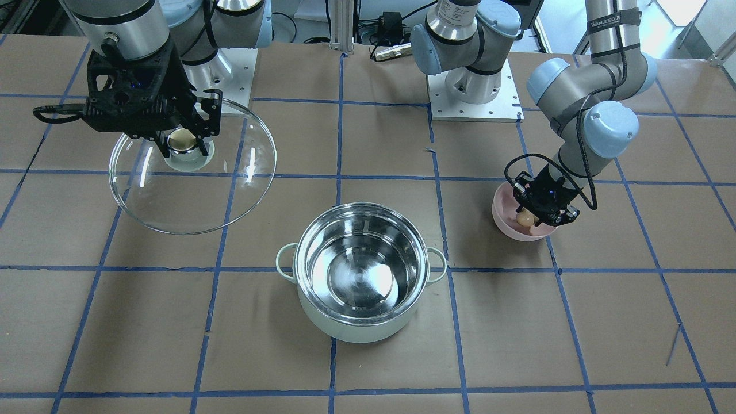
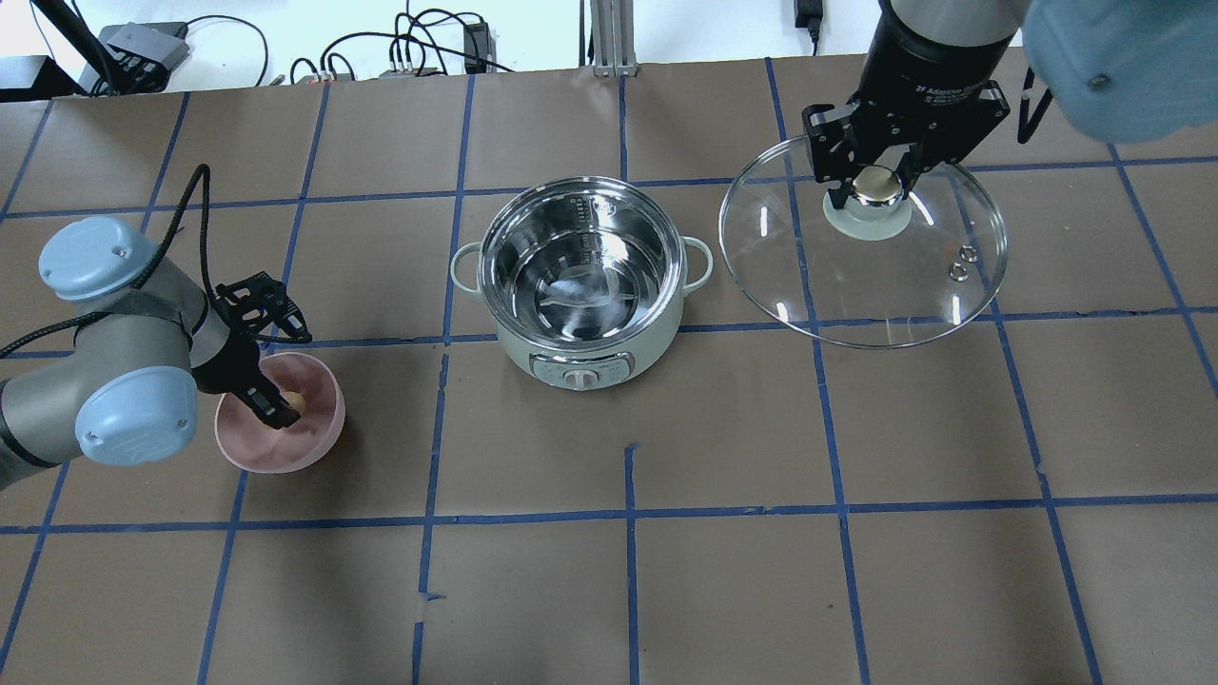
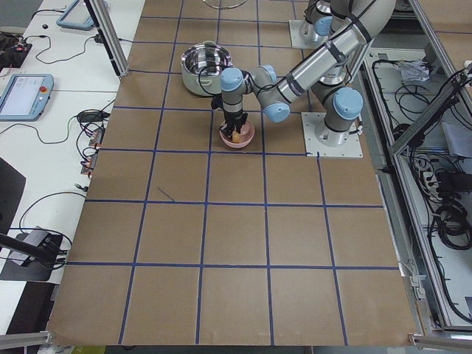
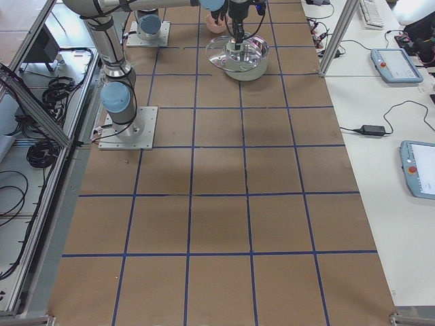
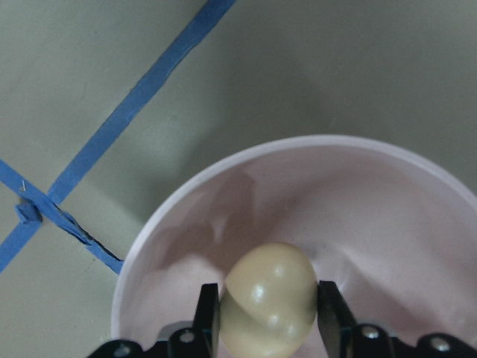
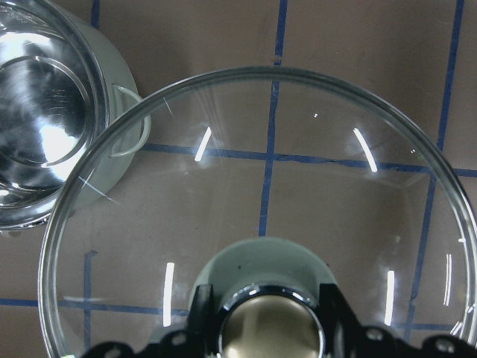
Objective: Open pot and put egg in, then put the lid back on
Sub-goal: 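Lift the egg with the left gripper and carry it over the pot, then lower the egg into the pot and open the left gripper, then raise the left gripper away while the right gripper carries the lid over the pot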
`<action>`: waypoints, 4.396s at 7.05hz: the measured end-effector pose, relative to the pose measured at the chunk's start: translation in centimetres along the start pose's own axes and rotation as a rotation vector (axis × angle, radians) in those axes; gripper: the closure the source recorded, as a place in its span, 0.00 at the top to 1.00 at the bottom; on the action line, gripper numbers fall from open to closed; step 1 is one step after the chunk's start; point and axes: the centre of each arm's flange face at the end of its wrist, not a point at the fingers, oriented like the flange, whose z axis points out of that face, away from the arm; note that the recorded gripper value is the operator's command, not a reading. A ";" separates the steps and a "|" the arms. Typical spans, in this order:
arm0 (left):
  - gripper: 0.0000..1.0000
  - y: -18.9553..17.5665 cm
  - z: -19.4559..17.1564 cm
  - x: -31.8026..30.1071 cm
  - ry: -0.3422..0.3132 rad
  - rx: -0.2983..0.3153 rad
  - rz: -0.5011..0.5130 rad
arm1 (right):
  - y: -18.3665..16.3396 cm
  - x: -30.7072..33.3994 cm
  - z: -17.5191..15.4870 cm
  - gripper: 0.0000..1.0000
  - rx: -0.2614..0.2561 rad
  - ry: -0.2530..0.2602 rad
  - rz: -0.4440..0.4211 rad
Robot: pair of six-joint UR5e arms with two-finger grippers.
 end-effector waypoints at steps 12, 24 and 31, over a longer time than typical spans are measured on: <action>0.07 -19.3 -17.4 7.6 0.038 0.183 -0.593 | -0.1 -0.1 -0.4 0.13 0.013 -0.016 -0.012; 1.00 -17.6 -23.1 7.1 -0.003 0.206 -0.634 | 0.0 -0.6 -0.6 0.11 0.017 -0.015 -0.013; 1.00 -9.5 -30.1 10.5 -0.008 0.076 -0.684 | -7.6 -17.9 3.9 0.12 0.098 -0.004 -0.143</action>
